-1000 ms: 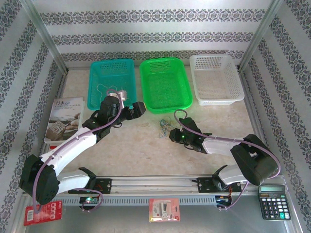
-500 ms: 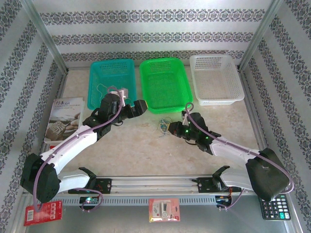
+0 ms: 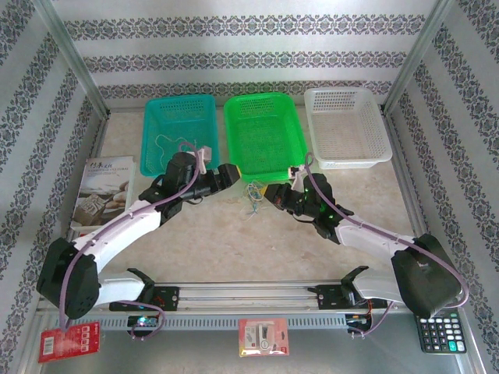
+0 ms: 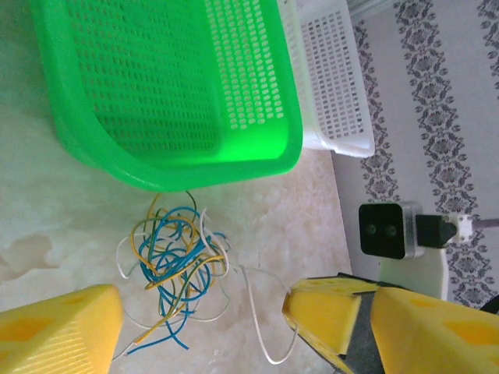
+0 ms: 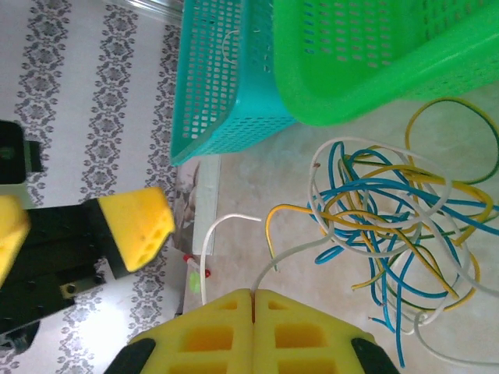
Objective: Untangle the cables
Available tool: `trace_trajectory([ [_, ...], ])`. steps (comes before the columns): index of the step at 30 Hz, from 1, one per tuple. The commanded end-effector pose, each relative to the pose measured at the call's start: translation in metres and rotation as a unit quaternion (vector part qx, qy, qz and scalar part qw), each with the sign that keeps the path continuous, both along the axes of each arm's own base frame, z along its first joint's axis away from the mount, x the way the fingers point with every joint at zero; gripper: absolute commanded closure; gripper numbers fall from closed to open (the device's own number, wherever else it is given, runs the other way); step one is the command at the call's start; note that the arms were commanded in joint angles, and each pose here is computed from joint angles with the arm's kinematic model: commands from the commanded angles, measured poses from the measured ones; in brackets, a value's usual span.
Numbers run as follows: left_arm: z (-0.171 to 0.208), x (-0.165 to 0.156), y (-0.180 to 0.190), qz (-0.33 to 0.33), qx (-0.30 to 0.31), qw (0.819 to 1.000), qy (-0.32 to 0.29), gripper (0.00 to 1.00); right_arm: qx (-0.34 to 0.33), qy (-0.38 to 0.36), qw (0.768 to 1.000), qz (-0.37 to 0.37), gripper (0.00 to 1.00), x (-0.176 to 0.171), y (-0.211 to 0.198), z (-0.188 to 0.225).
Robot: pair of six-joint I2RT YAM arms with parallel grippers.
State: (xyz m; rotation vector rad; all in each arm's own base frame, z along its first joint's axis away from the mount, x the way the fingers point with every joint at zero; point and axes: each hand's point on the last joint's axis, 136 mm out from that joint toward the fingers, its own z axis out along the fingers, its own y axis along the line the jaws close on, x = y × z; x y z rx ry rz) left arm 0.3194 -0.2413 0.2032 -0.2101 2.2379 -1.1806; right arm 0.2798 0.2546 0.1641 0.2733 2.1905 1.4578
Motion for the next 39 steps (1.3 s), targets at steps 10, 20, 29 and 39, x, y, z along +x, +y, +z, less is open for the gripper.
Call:
trace_trajectory([
  [10, 0.001, 0.002, -0.037, -0.041, -0.040, 0.998, -0.005, 0.40, 0.032, -0.025, 0.999, 0.010, 1.00, 0.004, 0.011, 0.023],
  [20, -0.010, 0.005, -0.053, -0.053, -0.037, 0.998, 0.000, 0.53, 0.032, -0.023, 0.999, 0.013, 1.00, 0.002, 0.013, 0.020],
  [29, -0.010, 0.007, -0.057, -0.056, -0.035, 0.998, -0.005, 0.77, 0.028, -0.017, 0.999, 0.012, 1.00, -0.001, 0.012, 0.013],
  [39, 0.001, 0.005, -0.057, -0.060, -0.039, 0.997, -0.018, 1.00, 0.013, -0.003, 1.000, 0.007, 0.91, -0.004, 0.008, -0.007],
])
